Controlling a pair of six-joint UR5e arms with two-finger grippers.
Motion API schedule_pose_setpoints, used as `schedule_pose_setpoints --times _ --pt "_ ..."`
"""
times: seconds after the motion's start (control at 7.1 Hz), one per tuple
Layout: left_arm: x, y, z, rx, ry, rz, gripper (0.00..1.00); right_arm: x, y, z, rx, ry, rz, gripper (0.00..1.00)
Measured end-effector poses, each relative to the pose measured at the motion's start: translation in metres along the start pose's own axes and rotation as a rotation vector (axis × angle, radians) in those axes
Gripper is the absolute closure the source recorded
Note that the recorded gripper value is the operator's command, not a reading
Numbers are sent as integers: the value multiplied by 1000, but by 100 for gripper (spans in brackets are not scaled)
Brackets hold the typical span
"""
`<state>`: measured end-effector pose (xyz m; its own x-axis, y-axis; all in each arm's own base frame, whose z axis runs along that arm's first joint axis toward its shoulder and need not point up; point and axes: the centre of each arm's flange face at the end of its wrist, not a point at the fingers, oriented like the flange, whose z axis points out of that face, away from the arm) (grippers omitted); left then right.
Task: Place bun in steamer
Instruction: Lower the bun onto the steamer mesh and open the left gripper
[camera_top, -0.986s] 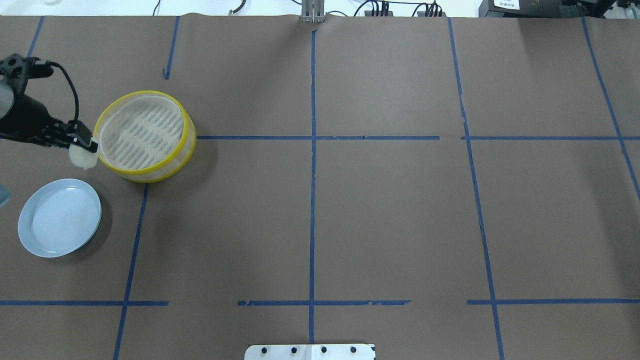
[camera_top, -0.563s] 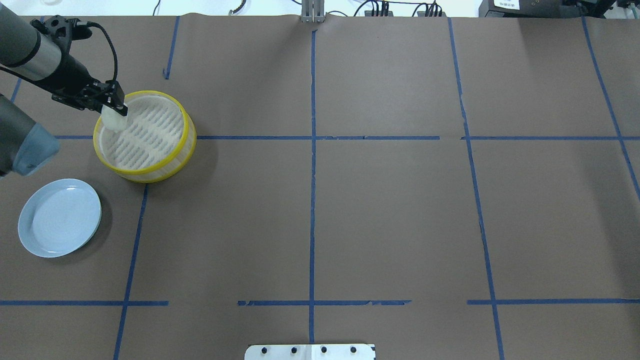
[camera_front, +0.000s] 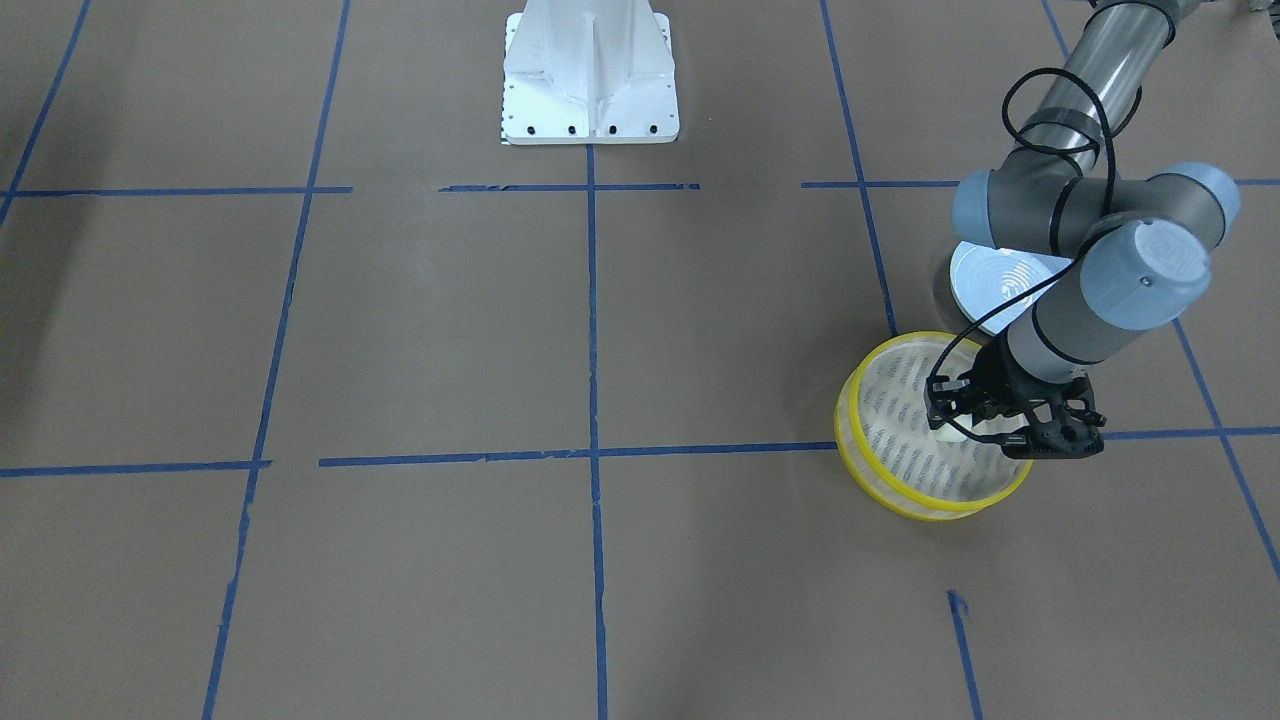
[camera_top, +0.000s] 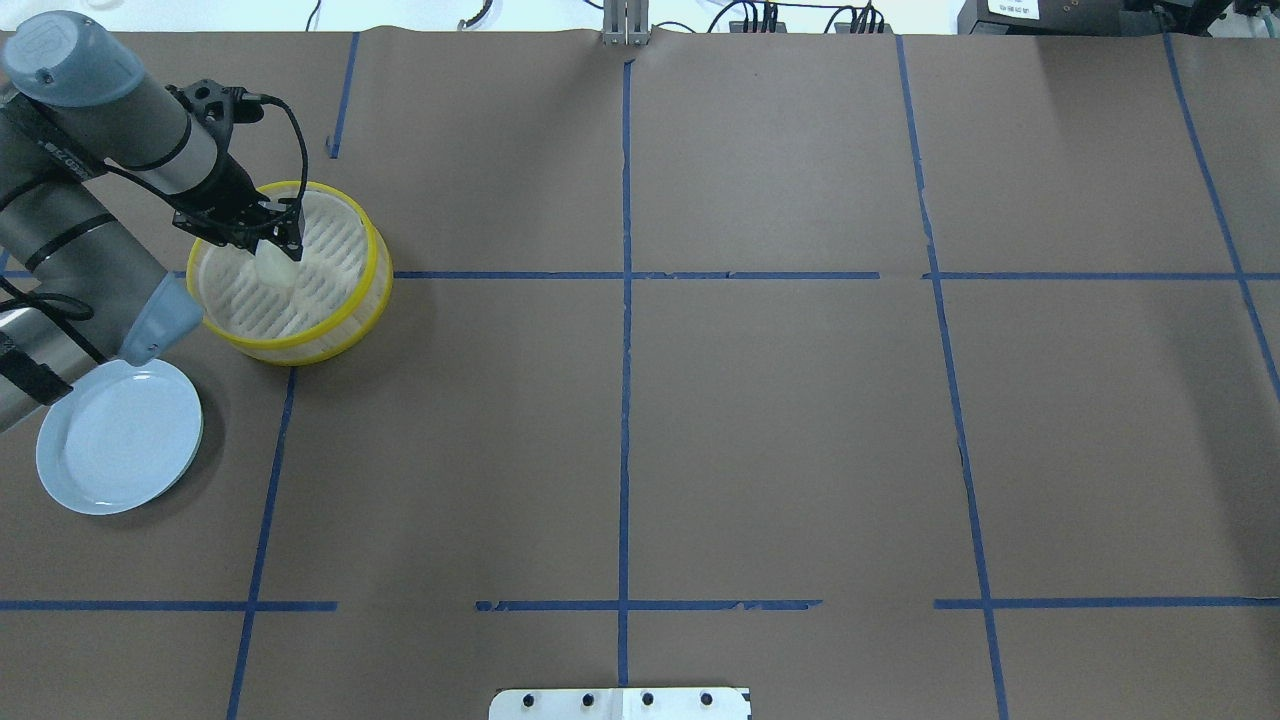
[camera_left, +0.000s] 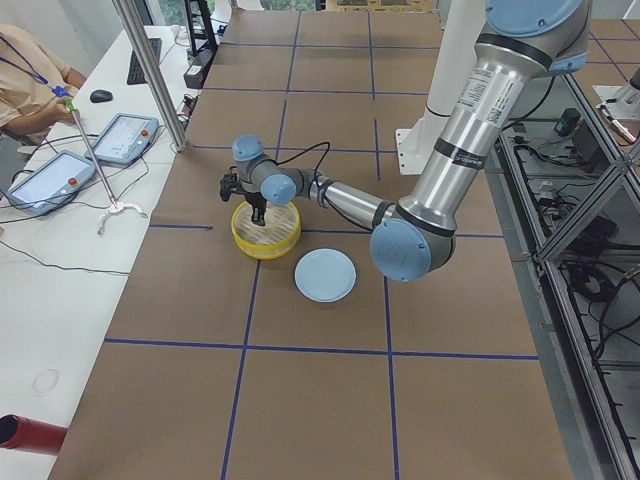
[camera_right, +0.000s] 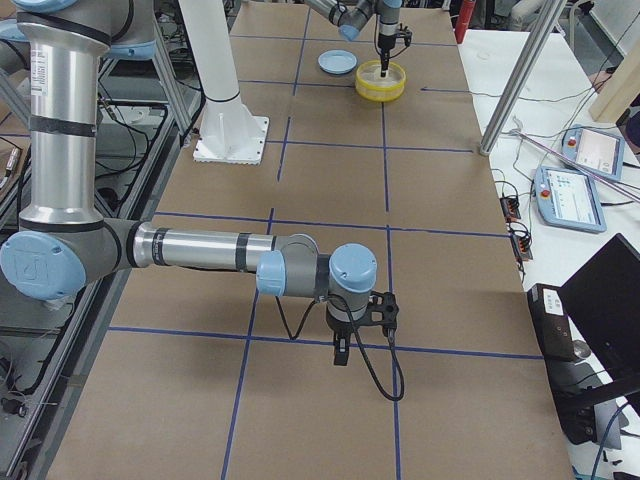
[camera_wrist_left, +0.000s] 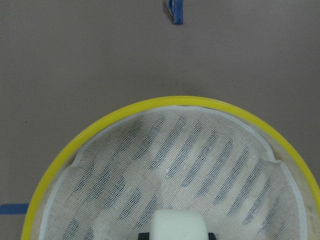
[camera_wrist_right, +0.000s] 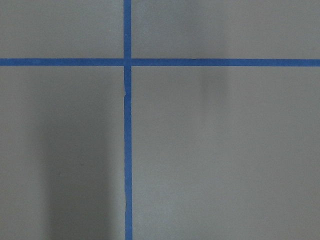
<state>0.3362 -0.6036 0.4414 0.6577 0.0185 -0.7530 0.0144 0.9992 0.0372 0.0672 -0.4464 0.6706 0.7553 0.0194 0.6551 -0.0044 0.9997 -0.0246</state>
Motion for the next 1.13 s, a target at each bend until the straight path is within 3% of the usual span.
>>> schedule_pose_setpoints --times 0.28,0.42,0.7,0.85,1.13 --pt "4 2 12 -15 -7 5 38 0 0 0 0 0 0 0" --pt "4 3 15 -19 -10 6 21 0 0 0 0 0 0 0" --pt "5 4 16 -21 -11 9 1 0 0 0 0 0 0 0" --pt "5 0 4 -1 -2 8 1 0 0 0 0 0 0 0" --pt "-14 -20 -69 104 27 -13 1 0 0 0 0 0 0 0"
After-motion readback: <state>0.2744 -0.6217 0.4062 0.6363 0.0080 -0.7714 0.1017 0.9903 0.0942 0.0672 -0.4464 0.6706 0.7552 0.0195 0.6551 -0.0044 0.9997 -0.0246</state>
